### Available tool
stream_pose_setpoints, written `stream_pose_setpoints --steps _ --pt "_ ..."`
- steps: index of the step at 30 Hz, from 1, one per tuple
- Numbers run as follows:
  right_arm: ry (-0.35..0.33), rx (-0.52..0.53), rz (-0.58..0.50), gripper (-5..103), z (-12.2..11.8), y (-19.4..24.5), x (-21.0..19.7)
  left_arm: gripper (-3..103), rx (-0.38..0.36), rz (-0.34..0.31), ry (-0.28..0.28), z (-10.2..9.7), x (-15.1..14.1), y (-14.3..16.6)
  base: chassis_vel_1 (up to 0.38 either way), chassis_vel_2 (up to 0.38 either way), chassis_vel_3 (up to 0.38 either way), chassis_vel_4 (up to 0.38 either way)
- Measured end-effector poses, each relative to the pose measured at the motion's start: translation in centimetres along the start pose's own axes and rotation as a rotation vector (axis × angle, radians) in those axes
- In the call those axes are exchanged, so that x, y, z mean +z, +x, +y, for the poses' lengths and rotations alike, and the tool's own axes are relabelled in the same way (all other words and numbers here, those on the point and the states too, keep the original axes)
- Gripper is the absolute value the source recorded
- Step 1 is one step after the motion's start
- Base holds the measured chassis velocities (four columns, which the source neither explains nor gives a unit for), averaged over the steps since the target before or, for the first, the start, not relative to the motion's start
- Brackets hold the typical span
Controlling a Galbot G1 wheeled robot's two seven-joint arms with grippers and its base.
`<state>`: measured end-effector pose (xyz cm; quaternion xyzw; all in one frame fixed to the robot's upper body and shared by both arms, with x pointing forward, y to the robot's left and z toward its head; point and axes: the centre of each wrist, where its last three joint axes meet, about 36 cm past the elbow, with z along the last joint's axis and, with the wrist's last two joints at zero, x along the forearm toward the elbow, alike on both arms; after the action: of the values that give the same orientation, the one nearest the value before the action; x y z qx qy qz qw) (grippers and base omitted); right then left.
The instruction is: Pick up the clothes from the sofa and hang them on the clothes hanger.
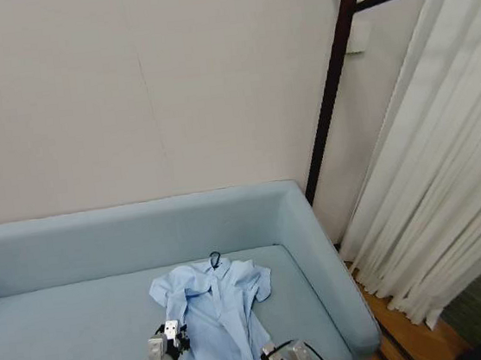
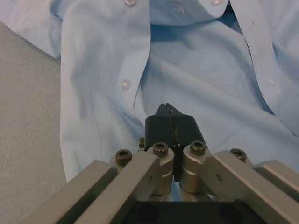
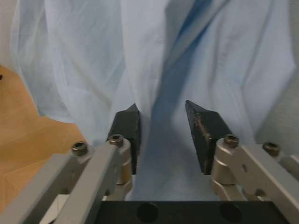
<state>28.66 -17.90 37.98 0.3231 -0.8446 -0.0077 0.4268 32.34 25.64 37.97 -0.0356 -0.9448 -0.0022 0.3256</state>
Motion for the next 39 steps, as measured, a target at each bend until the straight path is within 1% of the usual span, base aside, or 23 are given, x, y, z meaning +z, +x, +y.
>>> stream_pose_setpoints --steps 2,3,4,5,8,9,10,12,15,16,17,19,20,21,23,24,27,28,30,32,34,36,39 --pt "-0.001 0.009 -0.003 42 0.0 1.0 -0.1 0 -0.003 -0.008 0.001 0.3 -0.5 -0.3 0.0 0.0 0.0 0.0" --pt "0.002 0.012 -0.011 42 0.1 1.5 -0.4 0 -0.003 -0.011 0.001 0.4 -0.7 -0.4 0.0 0.0 0.0 0.0" --pt "0.004 0.012 -0.023 47 0.2 1.9 -0.9 0 -0.003 -0.013 0.001 0.5 -1.0 -0.5 0.0 0.0 0.0 0.0" --pt "0.004 0.012 -0.023 47 0.2 1.9 -0.9 0 -0.003 -0.013 0.001 0.5 -1.0 -0.5 0.0 0.0 0.0 0.0" --pt "0.011 0.04 -0.097 64 -0.3 2.9 -4.1 0 -0.007 -0.022 -0.002 0.9 -1.7 -0.8 0.0 0.0 0.0 0.0" --pt "0.012 0.049 -0.126 64 -0.8 3.0 -5.6 0 -0.01 -0.025 -0.003 1.1 -1.9 -0.8 0.0 0.0 0.0 0.0" --pt "0.012 0.049 -0.126 64 -0.8 3.0 -5.6 0 -0.01 -0.025 -0.003 1.1 -1.9 -0.8 0.0 0.0 0.0 0.0" --pt "0.005 0.061 -0.179 75 -2.1 2.9 -9.0 0 -0.015 -0.034 -0.007 1.4 -2.2 -1.0 0.0 0.0 0.0 0.0" --pt "0.005 0.097 -0.273 90 -5.7 1.8 -15.5 0 -0.02 -0.045 -0.009 1.6 -2.5 -0.9 0.0 0.0 0.0 0.0" --pt "0.005 0.097 -0.273 90 -5.7 1.8 -15.5 0 -0.02 -0.045 -0.009 1.6 -2.5 -0.9 0.0 0.0 0.0 0.0" --pt "0.001 0.109 -0.292 90 -7.0 1.1 -17.2 0 -0.02 -0.046 -0.009 1.6 -2.6 -0.9 0.0 0.0 0.0 0.0" --pt "-0.017 0.135 -0.325 99 -9.8 -1.1 -20.6 0 -0.021 -0.049 -0.01 1.6 -2.6 -0.7 0.0 0.0 0.0 0.0" --pt "-0.017 0.135 -0.325 99 -9.8 -1.1 -20.6 0 -0.021 -0.049 -0.01 1.6 -2.6 -0.7 0.0 0.0 0.0 0.0" --pt "-0.029 0.153 -0.343 100 -11.3 -2.6 -22.4 0 -0.021 -0.047 -0.01 1.6 -2.5 -0.6 0.0 0.0 0.0 0.0" --pt "-0.045 0.186 -0.368 100 -12.9 -5.1 -25.0 0 -0.02 -0.047 -0.01 1.5 -2.4 -0.5 0.0 0.0 0.0 0.0" --pt "-0.045 0.186 -0.368 100 -12.9 -5.1 -25.0 0 -0.02 -0.047 -0.01 1.5 -2.4 -0.5 0.0 0.0 0.0 0.0" --pt "-0.041 0.217 -0.373 100 -13.6 -9.2 -26.7 0 -0.021 -0.045 -0.009 1.4 -2.3 -0.4 0.0 0.0 0.0 0.0" --pt "-0.041 0.217 -0.373 100 -13.6 -9.2 -26.7 0 -0.021 -0.045 -0.009 1.4 -2.3 -0.4 0.0 0.0 0.0 0.0" --pt "-0.025 0.242 -0.359 100 -13.5 -12.1 -26.4 0 -0.025 -0.048 -0.009 1.5 -2.4 -0.3 0.0 0.0 0.0 0.0" --pt "-0.019 0.246 -0.346 100 -13.3 -12.9 -25.8 0 -0.027 -0.05 -0.009 1.6 -2.5 -0.4 0.0 0.0 0.0 0.0" --pt "-0.008 0.249 -0.321 100 -13.0 -14.1 -24.7 0 -0.028 -0.053 -0.009 1.6 -2.6 -0.4 0.0 0.0 0.0 0.0" --pt "0.027 0.255 -0.288 100 -12.8 -15.9 -22.1 0 -0.032 -0.055 -0.009 1.8 -2.7 -0.6 0.0 0.0 0.0 0.0" --pt "0.045 0.255 -0.276 100 -12.7 -16.4 -20.8 0 -0.031 -0.055 -0.009 1.8 -2.8 -0.8 0.0 0.0 0.0 0.0"
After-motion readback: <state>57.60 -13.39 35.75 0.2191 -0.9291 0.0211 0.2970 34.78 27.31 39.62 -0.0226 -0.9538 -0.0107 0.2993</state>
